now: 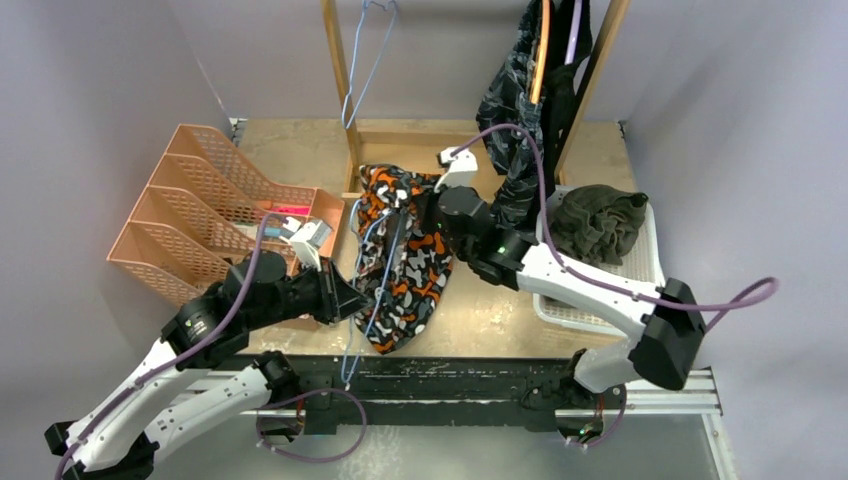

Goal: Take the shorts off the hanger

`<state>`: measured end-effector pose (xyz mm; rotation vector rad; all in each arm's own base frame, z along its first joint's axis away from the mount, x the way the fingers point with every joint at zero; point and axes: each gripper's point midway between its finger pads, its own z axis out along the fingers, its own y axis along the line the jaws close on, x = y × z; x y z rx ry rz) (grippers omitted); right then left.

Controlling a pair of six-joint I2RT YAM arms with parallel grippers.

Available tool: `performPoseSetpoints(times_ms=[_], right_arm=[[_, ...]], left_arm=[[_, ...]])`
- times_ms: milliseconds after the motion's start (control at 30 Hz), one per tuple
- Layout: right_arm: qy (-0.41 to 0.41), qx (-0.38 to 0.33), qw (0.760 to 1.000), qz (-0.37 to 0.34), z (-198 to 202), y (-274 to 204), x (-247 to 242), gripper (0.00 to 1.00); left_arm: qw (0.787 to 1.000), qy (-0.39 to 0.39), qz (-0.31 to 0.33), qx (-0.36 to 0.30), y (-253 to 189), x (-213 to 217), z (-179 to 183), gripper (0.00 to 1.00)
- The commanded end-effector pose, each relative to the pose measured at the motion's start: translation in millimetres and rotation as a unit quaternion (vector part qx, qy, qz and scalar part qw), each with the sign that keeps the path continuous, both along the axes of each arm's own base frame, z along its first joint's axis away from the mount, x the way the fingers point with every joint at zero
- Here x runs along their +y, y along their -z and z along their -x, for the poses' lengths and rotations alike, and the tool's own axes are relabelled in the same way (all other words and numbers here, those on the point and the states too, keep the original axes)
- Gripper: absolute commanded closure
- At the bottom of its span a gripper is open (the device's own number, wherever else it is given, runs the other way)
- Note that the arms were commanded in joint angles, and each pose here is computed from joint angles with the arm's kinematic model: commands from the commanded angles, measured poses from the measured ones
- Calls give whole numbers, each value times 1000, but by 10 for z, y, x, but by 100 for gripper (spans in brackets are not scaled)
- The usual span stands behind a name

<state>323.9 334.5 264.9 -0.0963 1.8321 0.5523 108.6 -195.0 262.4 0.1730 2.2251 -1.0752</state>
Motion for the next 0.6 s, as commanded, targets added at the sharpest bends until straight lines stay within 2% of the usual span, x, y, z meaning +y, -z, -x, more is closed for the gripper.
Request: performPoseSetpoints(times_ms=[0,167,300,433,567], right_arm=[[69,17,997,4,-4,19,-391,100],[96,59,993,27,-63,285,-557,100],[99,83,992,16,-126,406,-615,100],[91,79,993,14,-157,276,-613,100],[82,61,995,12,-119,-40,-650,100]], left_arm=[[991,50,104,-63,-605,-158,109,100],[991,42,103,-73,-726,-110,102,100],[995,34,79,-59,-627,-74,89,100],[998,34,48,-37,-466,-47,101,100],[998,-7,37,-57,-525,89,8,100]])
